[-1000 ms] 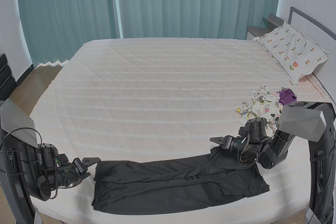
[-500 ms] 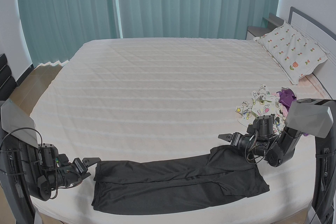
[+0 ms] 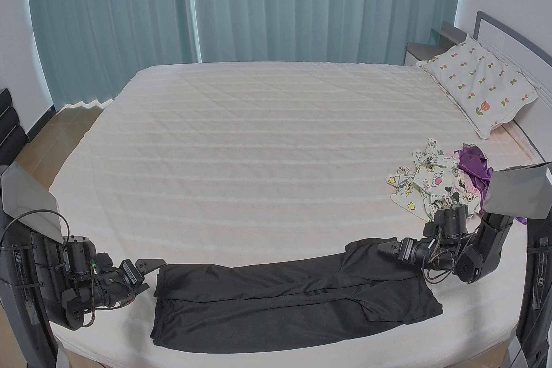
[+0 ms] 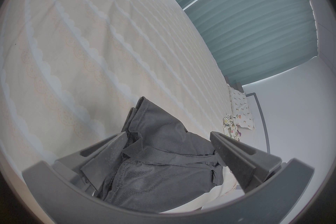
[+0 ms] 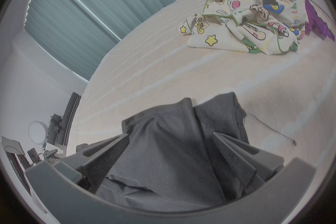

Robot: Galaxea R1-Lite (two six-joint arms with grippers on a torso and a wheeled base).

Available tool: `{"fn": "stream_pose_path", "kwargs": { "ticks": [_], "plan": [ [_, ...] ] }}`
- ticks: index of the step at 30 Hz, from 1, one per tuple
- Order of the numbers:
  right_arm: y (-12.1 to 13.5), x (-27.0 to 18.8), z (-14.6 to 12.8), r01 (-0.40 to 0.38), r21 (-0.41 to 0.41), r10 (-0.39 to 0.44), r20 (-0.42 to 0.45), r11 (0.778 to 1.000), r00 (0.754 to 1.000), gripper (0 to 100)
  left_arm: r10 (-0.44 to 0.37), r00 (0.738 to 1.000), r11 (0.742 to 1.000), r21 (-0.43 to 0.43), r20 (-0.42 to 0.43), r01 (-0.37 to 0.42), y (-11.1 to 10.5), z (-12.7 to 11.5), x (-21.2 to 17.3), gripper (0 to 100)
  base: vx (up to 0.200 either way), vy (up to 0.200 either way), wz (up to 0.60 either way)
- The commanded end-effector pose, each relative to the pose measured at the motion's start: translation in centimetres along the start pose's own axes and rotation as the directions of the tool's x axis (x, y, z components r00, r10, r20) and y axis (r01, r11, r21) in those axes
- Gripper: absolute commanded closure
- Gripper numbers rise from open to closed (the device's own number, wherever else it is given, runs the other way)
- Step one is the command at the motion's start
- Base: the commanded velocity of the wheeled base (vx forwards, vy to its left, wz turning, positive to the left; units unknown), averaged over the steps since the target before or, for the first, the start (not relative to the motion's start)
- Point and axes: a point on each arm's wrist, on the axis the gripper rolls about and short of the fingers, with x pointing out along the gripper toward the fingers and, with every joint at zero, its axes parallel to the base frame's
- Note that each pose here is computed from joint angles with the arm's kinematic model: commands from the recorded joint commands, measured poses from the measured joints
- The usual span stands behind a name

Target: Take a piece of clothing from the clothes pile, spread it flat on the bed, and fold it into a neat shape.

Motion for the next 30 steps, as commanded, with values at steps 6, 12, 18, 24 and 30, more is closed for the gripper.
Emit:
{"fn": "stream_pose_path", "kwargs": {
  "ticks": [6, 12, 18, 24, 30],
  "plan": [
    [-1.0, -0.4, -1.5, 0.034, -0.031, -0.036, -0.057, 0.999, 0.998, 100, -0.010, 1.000, 1.000, 0.007, 0.011, 0.010, -0.1, 0.1, 0.0, 0, 0.000, 0.000, 0.00],
    [-1.3, -1.4, -1.6, 0.052, -0.020, -0.053, -0.055, 0.998, 0.997, 100, -0.010, 1.000, 1.000, 0.007, 0.011, 0.010, -0.1, 0.1, 0.0, 0, 0.000, 0.000, 0.00],
    [-1.7, -2.6, -1.9, 0.068, -0.008, -0.068, -0.064, 0.998, 0.996, 100, -0.010, 1.000, 1.000, 0.007, 0.011, 0.010, -0.1, 0.1, 0.0, 0, 0.000, 0.000, 0.00],
    [-2.1, -2.6, -2.2, 0.078, -0.002, -0.078, -0.069, 0.997, 0.995, 100, -0.010, 1.000, 1.000, 0.007, 0.011, 0.010, -0.1, 0.1, 0.0, 0, 0.000, 0.000, 0.00],
    [-2.1, -2.8, -1.8, 0.079, 0.003, -0.079, -0.051, 0.997, 0.996, 0, -0.011, 1.000, 1.000, 0.009, 0.010, 0.011, -0.1, 0.1, 0.0, 0, 0.000, 0.000, 0.00]
  ]
}}
